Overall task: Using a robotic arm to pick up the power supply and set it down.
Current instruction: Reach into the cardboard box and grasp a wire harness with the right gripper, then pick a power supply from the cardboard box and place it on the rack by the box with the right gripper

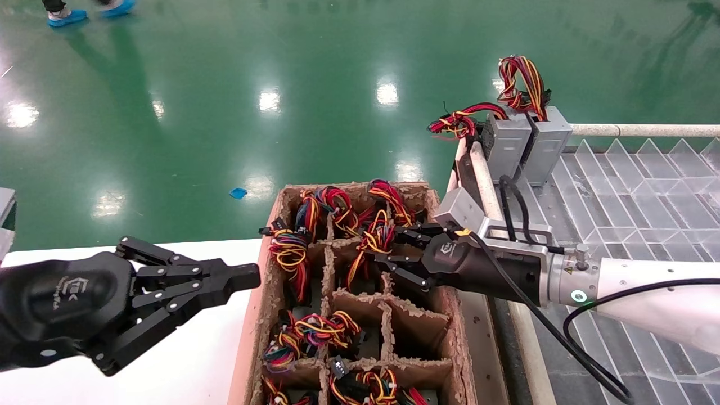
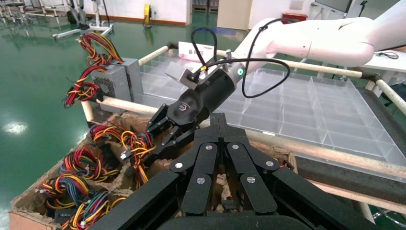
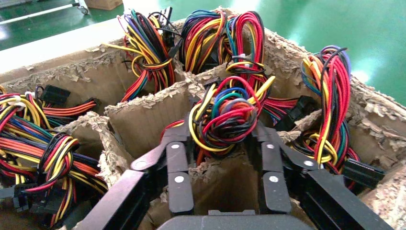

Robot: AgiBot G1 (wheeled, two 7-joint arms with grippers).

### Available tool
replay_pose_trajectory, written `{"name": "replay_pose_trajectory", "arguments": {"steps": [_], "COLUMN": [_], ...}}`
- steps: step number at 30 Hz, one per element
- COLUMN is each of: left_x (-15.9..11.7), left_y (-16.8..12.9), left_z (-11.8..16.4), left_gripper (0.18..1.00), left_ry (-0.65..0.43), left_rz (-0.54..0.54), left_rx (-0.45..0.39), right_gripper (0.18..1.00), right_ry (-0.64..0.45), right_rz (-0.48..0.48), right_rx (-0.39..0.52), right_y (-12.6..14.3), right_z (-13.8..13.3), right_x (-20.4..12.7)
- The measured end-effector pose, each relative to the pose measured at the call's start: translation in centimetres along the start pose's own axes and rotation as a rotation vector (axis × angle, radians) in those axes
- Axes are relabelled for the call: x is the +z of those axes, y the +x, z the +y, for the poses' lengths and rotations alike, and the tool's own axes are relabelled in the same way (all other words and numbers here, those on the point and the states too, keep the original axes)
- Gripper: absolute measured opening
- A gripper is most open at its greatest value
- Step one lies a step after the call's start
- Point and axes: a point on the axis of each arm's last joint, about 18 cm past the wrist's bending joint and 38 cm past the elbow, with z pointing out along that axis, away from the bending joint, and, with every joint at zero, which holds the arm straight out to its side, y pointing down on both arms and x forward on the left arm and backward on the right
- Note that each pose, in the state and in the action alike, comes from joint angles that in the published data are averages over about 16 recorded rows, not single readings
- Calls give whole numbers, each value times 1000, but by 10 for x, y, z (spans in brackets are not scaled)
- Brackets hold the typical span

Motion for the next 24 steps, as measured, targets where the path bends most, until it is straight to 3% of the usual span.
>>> {"name": "replay_pose_trajectory", "arguments": {"steps": [11, 17, 24], "left_x": [0, 0, 0], "left_y": [0, 0, 0], "left_z": [0, 0, 0], "left_gripper": [191, 191, 191], "left_ry": [0, 0, 0], "left_rz": [0, 0, 0], "left_rx": [0, 0, 0], "right_gripper": [348, 309, 301], "right_ry": [17, 68, 179], "right_rz": [8, 25, 58], "right_rx": [-54, -123, -218], "right_y": [-4, -5, -7], "right_z": [-16, -44, -94], "right_x": [-4, -17, -45]}}
